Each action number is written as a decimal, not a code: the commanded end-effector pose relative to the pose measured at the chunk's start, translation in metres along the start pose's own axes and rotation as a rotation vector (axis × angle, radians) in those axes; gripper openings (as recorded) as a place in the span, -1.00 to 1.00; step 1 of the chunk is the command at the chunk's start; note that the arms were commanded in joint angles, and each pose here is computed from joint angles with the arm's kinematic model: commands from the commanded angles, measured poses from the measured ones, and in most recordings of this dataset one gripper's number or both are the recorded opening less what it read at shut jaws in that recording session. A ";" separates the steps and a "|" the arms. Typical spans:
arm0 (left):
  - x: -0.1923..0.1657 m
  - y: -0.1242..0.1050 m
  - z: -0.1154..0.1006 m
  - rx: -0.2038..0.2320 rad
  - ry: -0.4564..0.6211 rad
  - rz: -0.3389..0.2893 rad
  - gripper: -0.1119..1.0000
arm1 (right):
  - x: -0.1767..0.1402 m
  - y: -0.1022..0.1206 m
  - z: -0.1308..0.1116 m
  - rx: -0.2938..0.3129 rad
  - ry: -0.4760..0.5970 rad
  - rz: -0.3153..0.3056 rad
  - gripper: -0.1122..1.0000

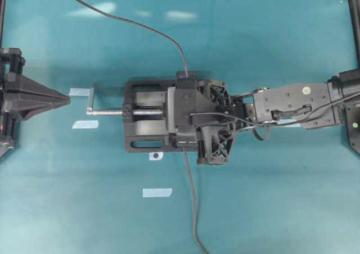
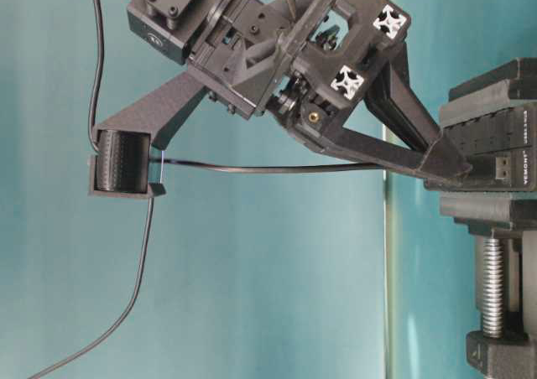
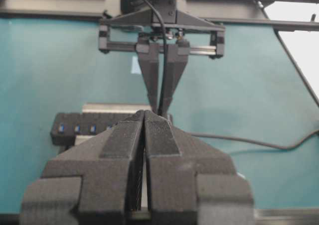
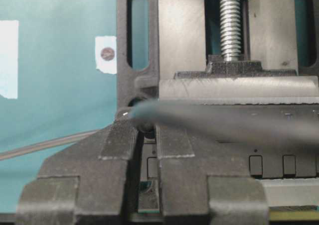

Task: Insert the USB into the front port of the fixed hub.
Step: 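Align and push the USB plug into the front port with the right gripper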

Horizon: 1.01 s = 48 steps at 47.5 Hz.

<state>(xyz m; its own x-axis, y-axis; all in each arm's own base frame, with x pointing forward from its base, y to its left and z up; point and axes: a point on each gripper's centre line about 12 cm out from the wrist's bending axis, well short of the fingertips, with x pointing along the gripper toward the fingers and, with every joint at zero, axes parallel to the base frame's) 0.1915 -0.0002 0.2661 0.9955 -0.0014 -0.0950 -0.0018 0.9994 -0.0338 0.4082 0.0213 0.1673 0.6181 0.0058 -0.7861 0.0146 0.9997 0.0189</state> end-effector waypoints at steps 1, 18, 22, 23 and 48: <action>0.001 0.000 0.004 0.002 -0.011 -0.001 -0.80 | -0.006 0.000 0.007 0.013 -0.026 0.002 -0.69; 0.001 0.000 0.003 0.002 -0.008 -0.001 -0.80 | 0.004 0.000 -0.004 0.038 0.006 0.000 -0.69; 0.001 0.000 0.004 0.002 -0.009 -0.001 -0.80 | 0.004 0.000 -0.005 0.041 0.008 0.001 -0.69; 0.001 0.000 0.004 0.002 -0.011 -0.001 -0.80 | 0.004 0.000 -0.005 0.041 0.008 0.001 -0.69; 0.001 0.000 0.003 0.002 -0.008 -0.001 -0.80 | 0.010 0.002 -0.017 0.050 0.042 0.002 -0.69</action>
<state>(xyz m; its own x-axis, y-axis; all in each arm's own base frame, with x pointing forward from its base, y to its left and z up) 0.1912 -0.0002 0.2646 0.9950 -0.0014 -0.0996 -0.0020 0.9994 -0.0338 0.4036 0.0204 0.1532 0.5974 0.0042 -0.8019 0.0479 0.9980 0.0410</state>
